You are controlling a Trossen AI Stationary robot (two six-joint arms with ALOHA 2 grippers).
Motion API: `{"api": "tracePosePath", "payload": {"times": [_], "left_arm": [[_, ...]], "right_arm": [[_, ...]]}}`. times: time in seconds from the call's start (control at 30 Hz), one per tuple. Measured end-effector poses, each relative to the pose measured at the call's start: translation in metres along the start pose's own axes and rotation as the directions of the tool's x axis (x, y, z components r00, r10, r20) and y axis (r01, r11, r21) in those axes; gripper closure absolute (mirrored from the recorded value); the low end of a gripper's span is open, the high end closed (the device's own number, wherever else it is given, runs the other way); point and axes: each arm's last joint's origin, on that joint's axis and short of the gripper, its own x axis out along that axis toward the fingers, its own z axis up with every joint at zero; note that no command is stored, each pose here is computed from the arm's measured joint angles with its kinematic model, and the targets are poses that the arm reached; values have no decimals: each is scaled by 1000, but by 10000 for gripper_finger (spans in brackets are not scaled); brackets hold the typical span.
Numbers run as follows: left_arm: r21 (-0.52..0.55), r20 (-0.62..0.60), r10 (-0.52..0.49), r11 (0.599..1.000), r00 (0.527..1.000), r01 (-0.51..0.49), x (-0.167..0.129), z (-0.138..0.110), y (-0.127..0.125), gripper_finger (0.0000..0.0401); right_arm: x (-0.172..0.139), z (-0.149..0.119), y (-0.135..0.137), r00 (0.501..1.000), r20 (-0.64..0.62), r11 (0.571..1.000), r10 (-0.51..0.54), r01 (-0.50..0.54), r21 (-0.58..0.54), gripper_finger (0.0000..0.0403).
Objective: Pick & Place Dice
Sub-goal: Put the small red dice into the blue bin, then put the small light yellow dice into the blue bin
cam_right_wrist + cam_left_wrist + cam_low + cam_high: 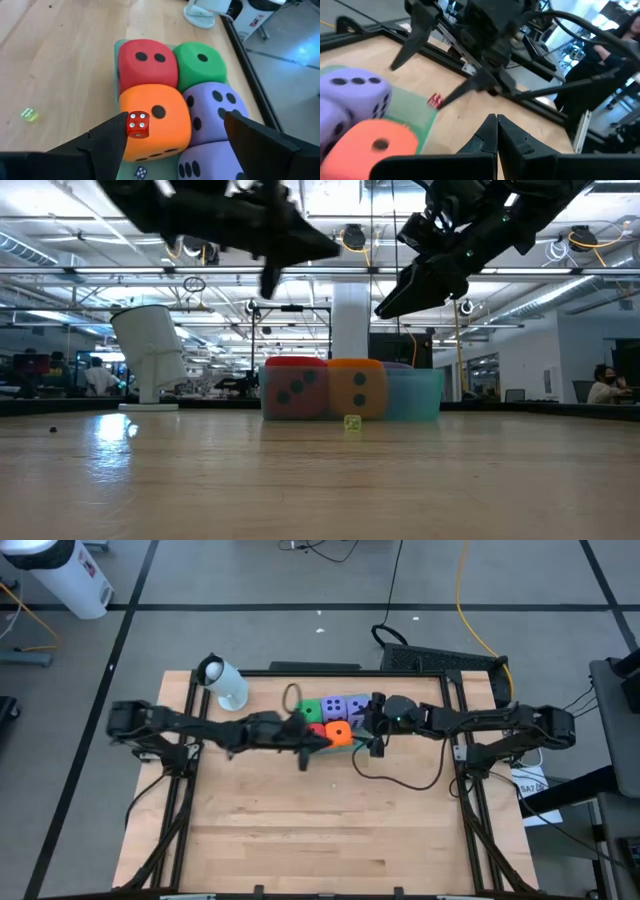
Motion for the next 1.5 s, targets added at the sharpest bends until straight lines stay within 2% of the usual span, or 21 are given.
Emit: {"api": "tracePosePath", "payload": {"times": [0.27,0.53,0.73,1.1,1.5], "left_arm": [[-105,-65,-66,993,996,59,60,10,23,400],[-153,-113,-84,986,990,66,90,10,36,400],[-151,-148,0,988,989,-22,98,10,42,400],[-143,-96,52,987,994,-66,96,18,46,399],[-136,-130,104,983,986,-122,95,14,52,399]], "right_arm": [[0,-1,-1,999,-18,999,-45,45,-7,90],[0,-3,-1,998,-38,999,-42,43,16,90],[-6,-1,-1,998,-33,999,-45,45,24,90],[-14,-1,1,998,-53,999,-20,21,24,90],[-14,7,4,999,15,999,-29,29,19,90]]}}
